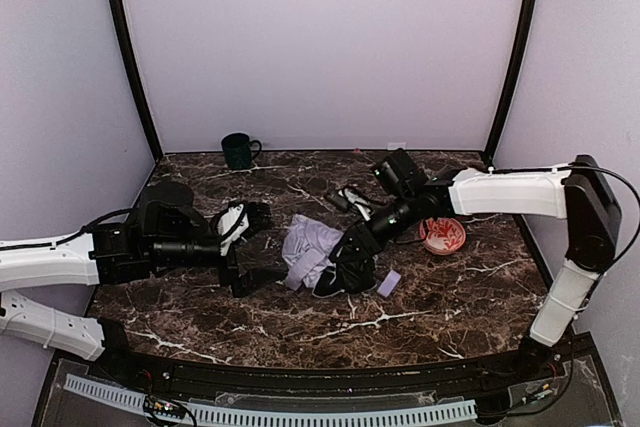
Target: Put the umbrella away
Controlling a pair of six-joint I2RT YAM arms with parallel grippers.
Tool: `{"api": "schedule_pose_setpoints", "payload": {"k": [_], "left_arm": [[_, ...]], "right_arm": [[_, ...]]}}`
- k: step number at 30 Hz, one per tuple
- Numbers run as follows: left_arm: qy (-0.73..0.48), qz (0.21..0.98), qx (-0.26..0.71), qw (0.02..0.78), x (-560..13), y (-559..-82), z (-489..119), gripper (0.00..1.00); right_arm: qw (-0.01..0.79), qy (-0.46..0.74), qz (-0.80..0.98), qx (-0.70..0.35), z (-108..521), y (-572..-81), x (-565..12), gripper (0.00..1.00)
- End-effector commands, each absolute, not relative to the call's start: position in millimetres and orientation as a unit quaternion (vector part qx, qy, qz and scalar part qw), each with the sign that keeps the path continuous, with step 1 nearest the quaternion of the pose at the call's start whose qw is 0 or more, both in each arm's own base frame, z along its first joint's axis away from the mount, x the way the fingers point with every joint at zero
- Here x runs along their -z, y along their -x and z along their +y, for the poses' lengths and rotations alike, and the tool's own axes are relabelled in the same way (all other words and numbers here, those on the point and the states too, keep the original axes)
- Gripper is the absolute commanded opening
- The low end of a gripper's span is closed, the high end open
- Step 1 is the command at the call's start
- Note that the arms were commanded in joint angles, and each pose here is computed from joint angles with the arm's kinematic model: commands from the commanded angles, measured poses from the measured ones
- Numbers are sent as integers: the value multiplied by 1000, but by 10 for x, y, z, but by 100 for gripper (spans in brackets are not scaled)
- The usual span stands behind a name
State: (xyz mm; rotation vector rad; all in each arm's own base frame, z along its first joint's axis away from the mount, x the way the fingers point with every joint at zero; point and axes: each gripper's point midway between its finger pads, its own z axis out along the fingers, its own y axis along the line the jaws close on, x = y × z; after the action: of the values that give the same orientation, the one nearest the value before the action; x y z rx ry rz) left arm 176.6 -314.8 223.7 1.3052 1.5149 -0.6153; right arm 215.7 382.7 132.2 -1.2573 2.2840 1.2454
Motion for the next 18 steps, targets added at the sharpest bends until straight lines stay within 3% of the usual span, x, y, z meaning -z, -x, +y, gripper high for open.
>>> {"api": "schedule_pose_setpoints", "payload": {"k": [1, 5, 9, 14, 18], "left_arm": [[-482, 666, 306, 481, -2242, -1942, -3080, 99], [-485, 654, 323, 482, -2255, -1953, -3120, 99], [-485, 645, 341, 482, -2272, -1957, -3203, 98], [-537, 564, 407, 479, -2376, -1661, -3356, 79], [-552, 527, 419, 493, -2425, -1564, -3407, 79]], "right_arm": [[214, 438, 757, -435, 3743, -2298, -1996, 0], [278, 452, 736, -420, 3640, -2314, -2428, 0], [289, 495, 693, -437, 3606, -2141, -2728, 0], [282, 537, 665, -436, 3557, -1993, -2976, 0], [286, 549, 647, -446, 3562, -1937, -3134, 0]]}}
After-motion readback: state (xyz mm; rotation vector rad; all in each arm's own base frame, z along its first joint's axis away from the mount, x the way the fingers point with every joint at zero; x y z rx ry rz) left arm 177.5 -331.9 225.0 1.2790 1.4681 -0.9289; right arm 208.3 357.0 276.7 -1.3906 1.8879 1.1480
